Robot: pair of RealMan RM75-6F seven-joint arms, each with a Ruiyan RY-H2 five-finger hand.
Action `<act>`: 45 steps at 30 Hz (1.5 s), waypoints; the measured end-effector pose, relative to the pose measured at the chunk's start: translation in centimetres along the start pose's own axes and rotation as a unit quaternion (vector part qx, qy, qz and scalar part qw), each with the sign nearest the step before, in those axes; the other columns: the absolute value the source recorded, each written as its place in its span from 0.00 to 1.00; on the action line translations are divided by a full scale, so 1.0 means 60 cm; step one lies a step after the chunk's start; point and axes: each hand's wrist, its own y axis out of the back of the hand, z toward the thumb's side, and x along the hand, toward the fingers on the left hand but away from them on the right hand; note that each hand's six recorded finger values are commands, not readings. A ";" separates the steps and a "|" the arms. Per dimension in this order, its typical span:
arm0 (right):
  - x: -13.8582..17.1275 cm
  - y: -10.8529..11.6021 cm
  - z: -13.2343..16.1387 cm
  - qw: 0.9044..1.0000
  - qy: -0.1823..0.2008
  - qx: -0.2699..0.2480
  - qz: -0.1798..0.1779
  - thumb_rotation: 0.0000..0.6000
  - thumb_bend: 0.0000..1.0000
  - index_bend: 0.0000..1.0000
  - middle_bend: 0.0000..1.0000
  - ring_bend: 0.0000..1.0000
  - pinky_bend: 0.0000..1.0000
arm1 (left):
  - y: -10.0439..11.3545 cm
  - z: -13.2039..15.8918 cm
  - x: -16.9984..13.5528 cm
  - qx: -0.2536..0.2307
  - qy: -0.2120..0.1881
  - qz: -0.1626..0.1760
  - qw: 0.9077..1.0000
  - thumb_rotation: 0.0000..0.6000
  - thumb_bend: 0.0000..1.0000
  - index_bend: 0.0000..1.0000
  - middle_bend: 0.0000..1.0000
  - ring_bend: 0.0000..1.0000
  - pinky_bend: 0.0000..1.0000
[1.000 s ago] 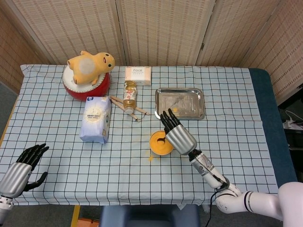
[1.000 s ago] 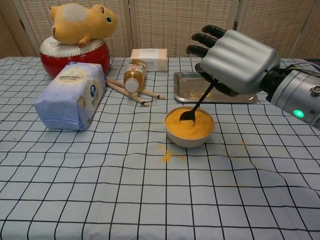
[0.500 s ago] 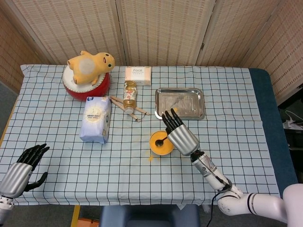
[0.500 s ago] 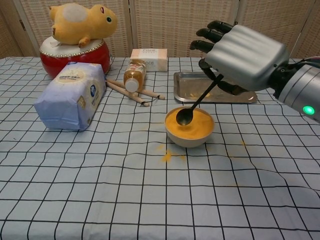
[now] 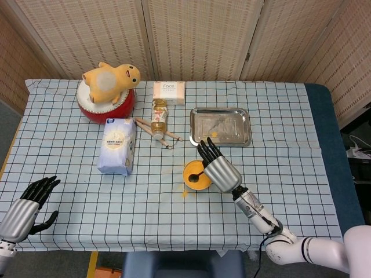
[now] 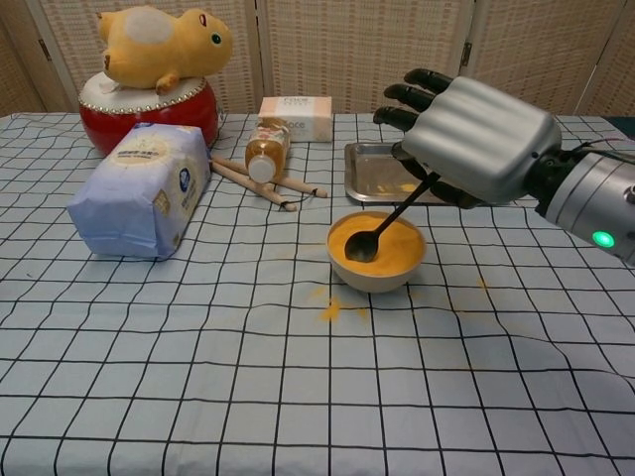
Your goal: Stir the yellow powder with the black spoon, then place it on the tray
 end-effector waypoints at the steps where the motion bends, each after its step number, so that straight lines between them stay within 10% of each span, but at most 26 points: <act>1: -0.001 -0.002 0.000 1.000 0.001 0.009 0.000 1.00 0.37 0.90 0.12 0.00 0.06 | 0.000 0.000 0.000 0.000 0.000 0.000 1.000 1.00 0.43 0.00 0.00 0.00 0.09; 18: -0.038 -0.028 -0.018 0.994 -0.007 0.106 0.012 1.00 0.38 0.91 0.12 0.00 0.06 | 0.000 -0.002 0.001 0.000 0.001 -0.001 1.000 1.00 0.43 0.00 0.00 0.00 0.09; 45: -0.006 -0.008 -0.001 1.000 0.003 0.024 0.004 1.00 0.37 0.91 0.12 0.00 0.07 | 0.001 -0.001 0.000 0.000 0.001 0.001 1.000 1.00 0.43 0.00 0.00 0.00 0.09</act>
